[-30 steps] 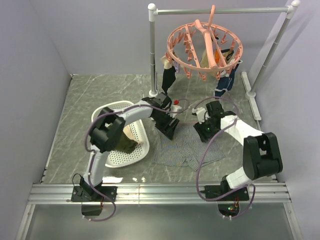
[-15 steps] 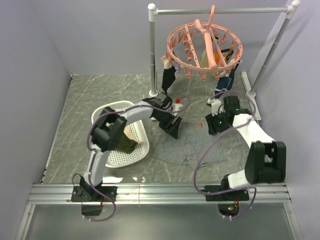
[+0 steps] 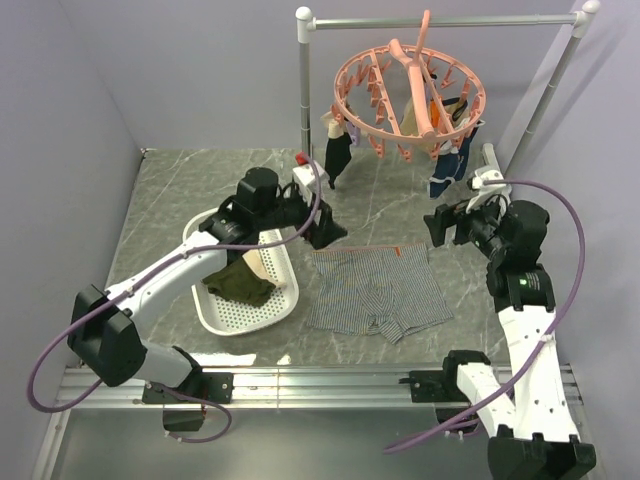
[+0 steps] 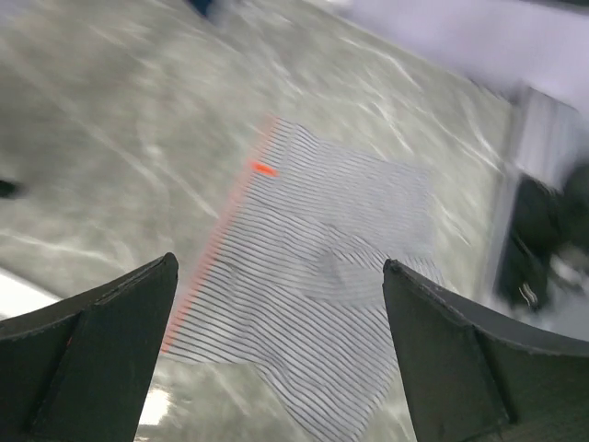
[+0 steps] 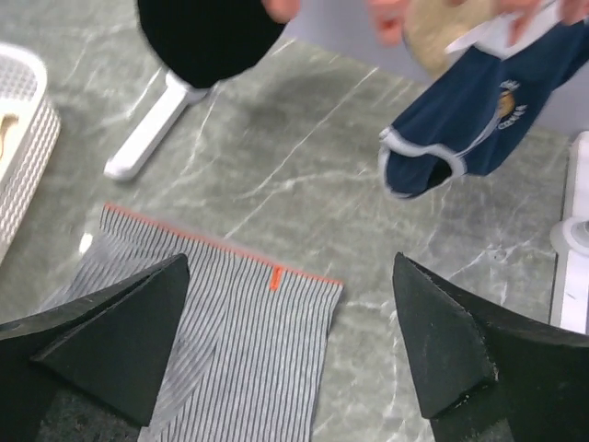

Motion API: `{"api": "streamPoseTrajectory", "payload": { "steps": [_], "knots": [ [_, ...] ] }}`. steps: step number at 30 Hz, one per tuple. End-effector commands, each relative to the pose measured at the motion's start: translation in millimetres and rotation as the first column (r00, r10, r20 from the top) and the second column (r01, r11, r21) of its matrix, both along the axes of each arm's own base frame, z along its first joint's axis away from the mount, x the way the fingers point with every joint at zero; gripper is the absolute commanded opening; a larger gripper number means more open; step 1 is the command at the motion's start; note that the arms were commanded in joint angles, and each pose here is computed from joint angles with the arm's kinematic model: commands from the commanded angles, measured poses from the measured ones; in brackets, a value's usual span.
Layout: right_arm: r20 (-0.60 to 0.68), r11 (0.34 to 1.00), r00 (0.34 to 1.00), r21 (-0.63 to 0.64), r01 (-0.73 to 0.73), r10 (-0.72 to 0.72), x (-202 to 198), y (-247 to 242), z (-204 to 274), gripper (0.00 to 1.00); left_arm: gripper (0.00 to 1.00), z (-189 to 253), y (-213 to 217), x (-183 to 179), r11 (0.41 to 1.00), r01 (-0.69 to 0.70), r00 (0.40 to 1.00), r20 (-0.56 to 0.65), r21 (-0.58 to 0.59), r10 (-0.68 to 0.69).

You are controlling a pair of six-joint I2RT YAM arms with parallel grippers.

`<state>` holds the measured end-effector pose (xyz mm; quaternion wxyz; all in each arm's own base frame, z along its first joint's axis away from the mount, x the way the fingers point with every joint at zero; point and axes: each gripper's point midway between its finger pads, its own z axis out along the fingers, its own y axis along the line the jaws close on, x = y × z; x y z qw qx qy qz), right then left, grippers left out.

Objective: Clip the underwear to the hanger

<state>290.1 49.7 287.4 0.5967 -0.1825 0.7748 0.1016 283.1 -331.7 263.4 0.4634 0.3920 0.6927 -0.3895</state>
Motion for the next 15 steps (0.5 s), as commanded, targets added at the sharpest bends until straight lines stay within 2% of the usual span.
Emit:
{"api": "streamPoseTrajectory", "payload": {
  "steps": [1, 5, 7, 8, 10, 11, 13, 14, 15],
  "knots": [
    [0.08, 0.994, 0.993, 0.073, 0.081, -0.087, 19, -9, 28, 0.98, 0.99, 59, 7, 45, 0.963, -0.234, 0.967, 0.071, -0.136, 0.245],
    [0.205, 0.996, 0.975, 0.034, 0.082, -0.087, 35, -13, 39, 1.0, 0.99, 89, 17, 67, 0.923, -0.341, 0.926, 0.105, -0.177, 0.362],
    [0.266, 0.997, 0.961, 0.023, 0.067, -0.071, 38, -12, 45, 1.0, 0.99, 104, 18, 67, 0.919, -0.322, 0.924, 0.136, -0.229, 0.357],
    [0.354, 0.998, 0.934, 0.018, 0.053, -0.056, 41, -10, 62, 0.98, 0.99, 115, 20, 61, 0.919, -0.296, 0.925, 0.16, -0.259, 0.344],
    [0.382, 0.997, 0.922, 0.046, 0.054, -0.068, 45, -10, 55, 0.96, 0.99, 124, 21, 56, 0.915, -0.264, 0.924, 0.193, -0.305, 0.331],
    [0.461, 0.998, 0.885, 0.05, 0.048, -0.065, 46, -10, 71, 0.95, 0.99, 125, 20, 54, 0.914, -0.258, 0.924, 0.196, -0.313, 0.328],
    [0.491, 0.998, 0.869, 0.045, 0.039, -0.056, 49, -9, 57, 0.93, 0.98, 126, 16, 54, 0.91, -0.242, 0.93, 0.188, -0.336, 0.316],
    [0.569, 0.999, 0.821, 0.035, 0.041, -0.053, 49, -10, 71, 0.93, 0.99, 126, 15, 55, 0.907, -0.242, 0.931, 0.18, -0.345, 0.317],
    [0.573, 0.998, 0.817, 0.039, 0.058, -0.07, 51, -13, 60, 0.92, 0.99, 124, 13, 55, 0.907, -0.237, 0.934, 0.174, -0.349, 0.311]
  ]
}}
